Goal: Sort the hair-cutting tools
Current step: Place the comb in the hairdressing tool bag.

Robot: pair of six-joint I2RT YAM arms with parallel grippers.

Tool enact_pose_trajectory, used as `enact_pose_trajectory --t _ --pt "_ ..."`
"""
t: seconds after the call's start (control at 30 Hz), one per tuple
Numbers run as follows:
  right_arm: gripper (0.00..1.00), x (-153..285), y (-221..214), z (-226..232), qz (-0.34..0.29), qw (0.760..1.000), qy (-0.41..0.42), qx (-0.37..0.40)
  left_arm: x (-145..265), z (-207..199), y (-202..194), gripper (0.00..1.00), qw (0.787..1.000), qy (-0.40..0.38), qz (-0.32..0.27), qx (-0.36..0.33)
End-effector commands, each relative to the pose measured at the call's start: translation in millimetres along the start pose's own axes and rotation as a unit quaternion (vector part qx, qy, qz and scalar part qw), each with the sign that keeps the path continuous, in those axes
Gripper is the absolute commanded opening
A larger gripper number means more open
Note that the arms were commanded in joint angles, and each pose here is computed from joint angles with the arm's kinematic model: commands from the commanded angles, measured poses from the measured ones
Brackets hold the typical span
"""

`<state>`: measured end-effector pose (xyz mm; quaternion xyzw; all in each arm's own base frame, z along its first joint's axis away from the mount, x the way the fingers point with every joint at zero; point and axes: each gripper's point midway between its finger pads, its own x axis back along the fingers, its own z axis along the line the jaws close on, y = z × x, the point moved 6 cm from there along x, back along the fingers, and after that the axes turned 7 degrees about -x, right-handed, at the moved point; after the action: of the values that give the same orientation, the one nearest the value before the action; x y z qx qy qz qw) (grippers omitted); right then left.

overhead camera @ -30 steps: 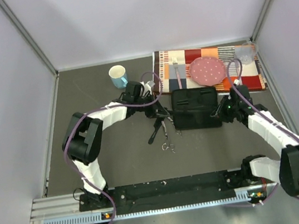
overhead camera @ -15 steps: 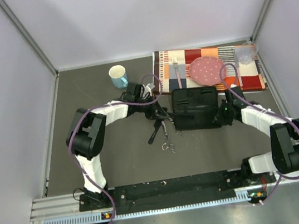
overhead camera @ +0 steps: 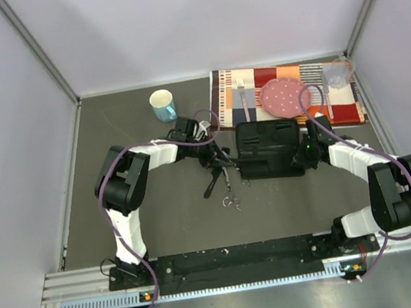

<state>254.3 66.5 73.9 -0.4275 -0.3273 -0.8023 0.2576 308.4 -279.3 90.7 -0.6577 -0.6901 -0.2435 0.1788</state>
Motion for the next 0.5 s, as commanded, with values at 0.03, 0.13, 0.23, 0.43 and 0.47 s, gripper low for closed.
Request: enact_pose_trajectory --t 0.03,0.13,0.23,0.43,0.47 --pt "0.07 -15 -6 -18 -0.008 0.998 -0.055 0.012 -3 6 5 0.0 0.999 0.022 -0.034 0.024" --pt "0.07 -16 -6 -19 -0.008 0.998 -0.056 0.014 -9 0 5 0.0 0.999 0.012 -0.03 0.027" --pt "0.07 -17 -6 -18 -0.007 0.998 -0.056 0.013 -15 -3 6 0.0 0.999 0.006 -0.035 0.021" --pt "0.06 -17 -5 -17 -0.008 0.998 -0.056 0.014 -17 -2 4 0.0 0.999 0.006 -0.04 0.024" --pt "0.06 -17 -6 -17 -0.006 0.998 -0.056 0.016 -20 0 3 0.0 0.999 0.007 -0.037 0.023"
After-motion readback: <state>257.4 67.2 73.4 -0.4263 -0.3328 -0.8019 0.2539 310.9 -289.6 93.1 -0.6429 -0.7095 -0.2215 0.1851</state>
